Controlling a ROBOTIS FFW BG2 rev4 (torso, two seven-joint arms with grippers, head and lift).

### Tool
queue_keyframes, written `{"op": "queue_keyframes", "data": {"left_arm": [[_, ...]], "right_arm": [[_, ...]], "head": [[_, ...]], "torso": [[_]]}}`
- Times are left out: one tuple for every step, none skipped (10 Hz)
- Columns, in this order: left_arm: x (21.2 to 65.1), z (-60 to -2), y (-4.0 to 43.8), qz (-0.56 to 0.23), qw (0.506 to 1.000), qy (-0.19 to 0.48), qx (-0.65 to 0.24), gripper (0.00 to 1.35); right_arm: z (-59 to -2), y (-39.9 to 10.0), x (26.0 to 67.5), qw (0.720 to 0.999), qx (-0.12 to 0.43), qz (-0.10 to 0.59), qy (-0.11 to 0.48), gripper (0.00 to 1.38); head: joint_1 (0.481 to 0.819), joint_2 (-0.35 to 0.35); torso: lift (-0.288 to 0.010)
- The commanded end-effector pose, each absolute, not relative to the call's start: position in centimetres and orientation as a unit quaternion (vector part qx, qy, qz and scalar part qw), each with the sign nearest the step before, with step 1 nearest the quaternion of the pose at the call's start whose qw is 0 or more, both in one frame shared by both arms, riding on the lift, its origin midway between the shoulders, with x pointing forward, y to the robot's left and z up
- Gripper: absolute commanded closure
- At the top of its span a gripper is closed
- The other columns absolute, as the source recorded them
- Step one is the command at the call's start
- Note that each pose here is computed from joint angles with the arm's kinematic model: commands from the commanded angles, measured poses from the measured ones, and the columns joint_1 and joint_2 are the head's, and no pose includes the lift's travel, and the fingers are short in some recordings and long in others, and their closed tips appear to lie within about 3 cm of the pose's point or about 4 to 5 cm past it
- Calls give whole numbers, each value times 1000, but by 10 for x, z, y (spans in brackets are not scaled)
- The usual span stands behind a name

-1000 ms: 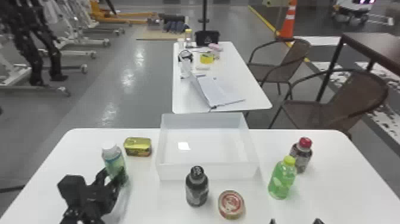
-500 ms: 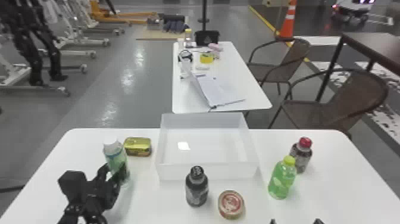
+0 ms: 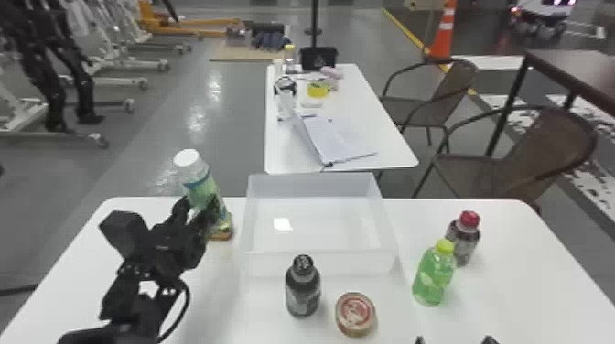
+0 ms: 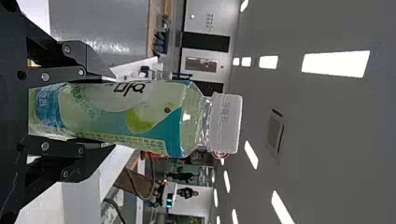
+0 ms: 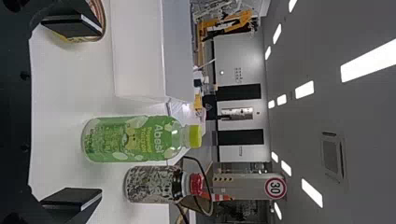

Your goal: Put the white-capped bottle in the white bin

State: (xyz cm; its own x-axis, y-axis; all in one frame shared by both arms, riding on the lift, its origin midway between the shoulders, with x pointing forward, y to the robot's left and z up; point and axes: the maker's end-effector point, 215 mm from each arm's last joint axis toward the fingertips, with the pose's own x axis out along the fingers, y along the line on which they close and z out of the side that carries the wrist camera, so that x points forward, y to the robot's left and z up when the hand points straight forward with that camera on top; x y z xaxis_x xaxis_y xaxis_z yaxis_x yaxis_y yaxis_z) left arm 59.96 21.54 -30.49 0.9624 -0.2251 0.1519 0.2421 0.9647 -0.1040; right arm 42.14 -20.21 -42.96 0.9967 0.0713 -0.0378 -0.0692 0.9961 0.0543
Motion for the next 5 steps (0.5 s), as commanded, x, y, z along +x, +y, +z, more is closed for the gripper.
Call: {"op": "queue_keyframes", "data": {"left_arm": [[609, -292, 181, -149, 982, -72, -92, 822], [613, -290, 164, -173, 978, -69, -91, 822], [618, -291, 139, -212, 971, -63, -89, 822], [622, -299, 116, -251, 962, -48, -93, 822], [624, -312, 93, -295, 950, -24, -98, 822]], "right_arm": [[-429, -200, 423, 999, 28, 36, 19, 85], [-428, -199, 424, 999, 28, 38, 18, 85], [-428, -198, 425, 999, 28, 38, 17, 85], [-428, -196, 426, 999, 30, 40, 17, 85], [-428, -195, 427, 999, 29, 41, 17, 85]], "head": [[549, 0], [549, 0], [549, 0], [549, 0], [549, 0]], "torso": [[-100], [-100], [-100], [-100], [-100]]}}
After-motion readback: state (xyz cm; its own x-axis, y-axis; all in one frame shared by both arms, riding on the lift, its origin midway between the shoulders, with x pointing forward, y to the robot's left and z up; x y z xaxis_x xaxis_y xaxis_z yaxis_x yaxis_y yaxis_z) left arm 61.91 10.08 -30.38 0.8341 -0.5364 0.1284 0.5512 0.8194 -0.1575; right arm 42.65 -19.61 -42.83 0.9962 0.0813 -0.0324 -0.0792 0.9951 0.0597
